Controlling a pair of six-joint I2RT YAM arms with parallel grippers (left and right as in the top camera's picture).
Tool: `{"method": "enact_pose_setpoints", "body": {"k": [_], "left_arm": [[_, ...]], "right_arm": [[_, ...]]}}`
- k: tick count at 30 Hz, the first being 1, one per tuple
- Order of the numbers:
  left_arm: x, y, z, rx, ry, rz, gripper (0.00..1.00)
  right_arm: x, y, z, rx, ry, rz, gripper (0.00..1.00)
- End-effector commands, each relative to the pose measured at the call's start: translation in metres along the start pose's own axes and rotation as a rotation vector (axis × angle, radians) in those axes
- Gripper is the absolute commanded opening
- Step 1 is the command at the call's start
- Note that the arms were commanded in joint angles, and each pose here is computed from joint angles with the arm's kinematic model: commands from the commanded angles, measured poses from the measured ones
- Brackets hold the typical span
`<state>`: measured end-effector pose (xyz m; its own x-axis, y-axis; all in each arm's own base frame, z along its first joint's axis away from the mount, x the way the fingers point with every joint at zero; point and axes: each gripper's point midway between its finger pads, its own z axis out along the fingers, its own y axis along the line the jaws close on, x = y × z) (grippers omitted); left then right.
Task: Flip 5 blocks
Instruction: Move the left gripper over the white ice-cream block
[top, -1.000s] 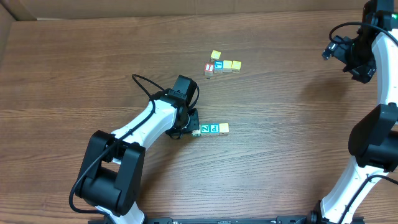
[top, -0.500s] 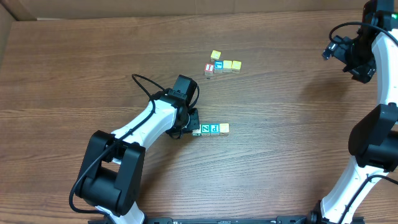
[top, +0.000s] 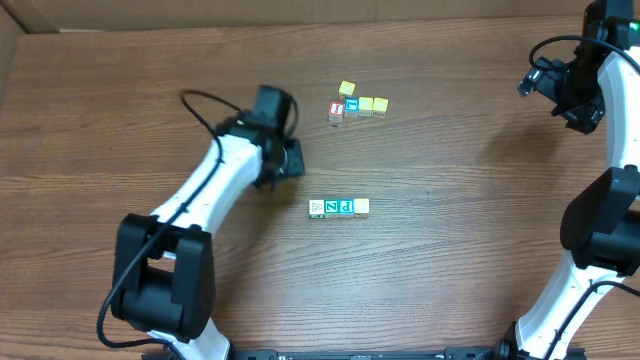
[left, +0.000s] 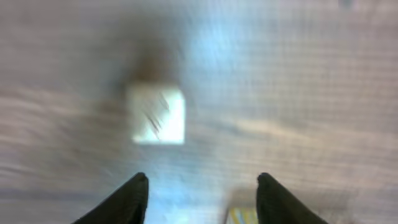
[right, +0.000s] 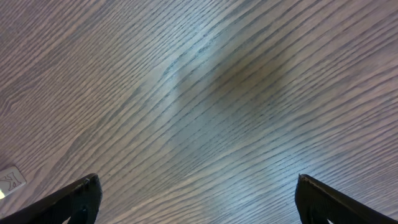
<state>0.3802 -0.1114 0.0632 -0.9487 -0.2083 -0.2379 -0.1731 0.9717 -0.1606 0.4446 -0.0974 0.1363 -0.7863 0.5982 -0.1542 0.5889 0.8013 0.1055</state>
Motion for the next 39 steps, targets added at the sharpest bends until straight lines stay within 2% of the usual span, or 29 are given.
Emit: {"method": "enact_pose_setpoints", "body": {"k": [1,3,10,16,21,39], "left_arm": [[-0.029,0.02,-0.011,-0.059,-0.091,-0.011,0.5],[-0.036,0.027,-0.012,-0.079,-0.114,-0.023,0.5],[-0.037,0.027,-0.008,-0.089,-0.125,0.088,0.43],[-0.029,0.029,0.002,-0.082,-0.118,0.089,0.46],[-0.026,0.018,0.011,-0.009,-0.12,0.1,0.5],[-0.024,0.013,0.013,-0.01,-0.125,0.146,0.49]], "right_arm": [[-0.004,0.0,-0.011,-0.008,-0.031,-0.002,1.0],[-0.004,0.0,-0.011,-0.008,-0.031,-0.002,1.0],[-0.004,0.0,-0.011,-0.008,-0.031,-0.002,1.0],[-0.004,0.0,-0.011,-0.008,-0.031,-0.002,1.0],[-0.004,0.0,-0.011,-0.008,-0.031,-0.002,1.0],[-0.004,0.0,-0.011,-0.008,-0.031,-0.002,1.0]]}}
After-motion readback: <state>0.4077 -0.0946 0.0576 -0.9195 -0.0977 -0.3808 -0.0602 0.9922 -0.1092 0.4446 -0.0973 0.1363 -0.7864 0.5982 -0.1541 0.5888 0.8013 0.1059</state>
